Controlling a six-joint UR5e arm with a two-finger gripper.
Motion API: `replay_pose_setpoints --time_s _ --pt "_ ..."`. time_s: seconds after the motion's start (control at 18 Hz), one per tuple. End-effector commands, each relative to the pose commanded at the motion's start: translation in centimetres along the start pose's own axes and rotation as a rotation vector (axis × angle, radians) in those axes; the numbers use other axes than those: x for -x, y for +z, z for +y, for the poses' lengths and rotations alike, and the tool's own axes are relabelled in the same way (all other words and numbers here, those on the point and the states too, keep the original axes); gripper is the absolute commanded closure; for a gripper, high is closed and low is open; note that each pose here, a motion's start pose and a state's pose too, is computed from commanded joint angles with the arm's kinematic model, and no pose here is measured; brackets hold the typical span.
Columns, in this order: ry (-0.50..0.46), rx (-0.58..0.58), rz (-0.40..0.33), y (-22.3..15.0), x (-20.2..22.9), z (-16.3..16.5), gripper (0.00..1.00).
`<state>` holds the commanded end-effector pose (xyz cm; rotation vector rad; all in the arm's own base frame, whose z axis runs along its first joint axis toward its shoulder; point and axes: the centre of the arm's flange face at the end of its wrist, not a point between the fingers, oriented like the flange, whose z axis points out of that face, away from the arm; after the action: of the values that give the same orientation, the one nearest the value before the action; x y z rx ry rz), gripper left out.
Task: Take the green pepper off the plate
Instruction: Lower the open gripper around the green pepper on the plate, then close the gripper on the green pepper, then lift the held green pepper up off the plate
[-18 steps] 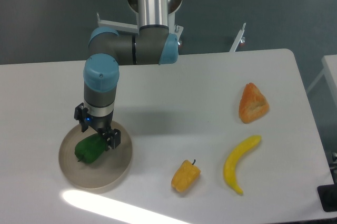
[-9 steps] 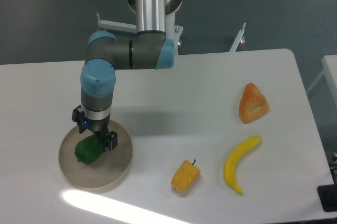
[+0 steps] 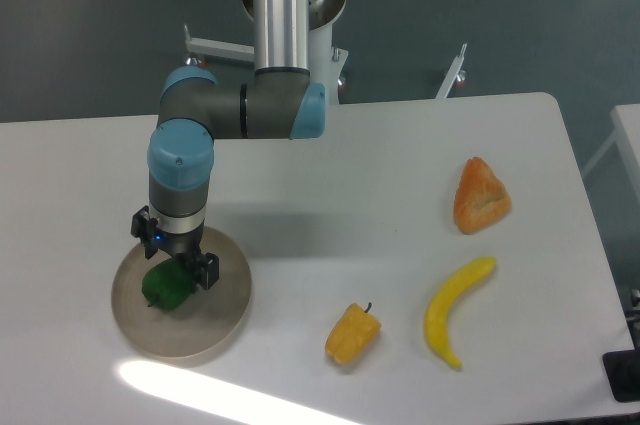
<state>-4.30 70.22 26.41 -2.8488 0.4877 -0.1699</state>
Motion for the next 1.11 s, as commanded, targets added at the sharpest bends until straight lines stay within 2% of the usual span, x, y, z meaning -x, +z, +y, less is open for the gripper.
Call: replay_pose_setpoints --time_s 0.11,0.17,0.28,0.33,0.39,0.61,0.83,1.0,1.11 --pt "0.002 -0.002 -0.002 -0.2 0.0 -0.1 0.33" --pt "0.002 -0.002 -0.002 -0.2 0.0 -0.1 0.42" --pt "0.004 -0.005 -0.003 -0.3 0.0 -0.1 0.58" --pt "0.006 -0.005 -0.003 -0.3 0.0 -0.1 0.61" --pt "0.006 -0.005 -0.003 -0.3 0.0 -0.1 0.64" --pt "0.009 -0.011 -0.008 -0.7 0.2 -0.3 0.64" --pt "0.015 -0.041 -0.039 -3.1 1.1 -1.2 0.64" --pt "-0.037 -0.061 -0.079 -7.6 5.0 0.2 0.64" --pt "-0.001 -0.052 -0.096 -11.3 8.5 3.0 0.64"
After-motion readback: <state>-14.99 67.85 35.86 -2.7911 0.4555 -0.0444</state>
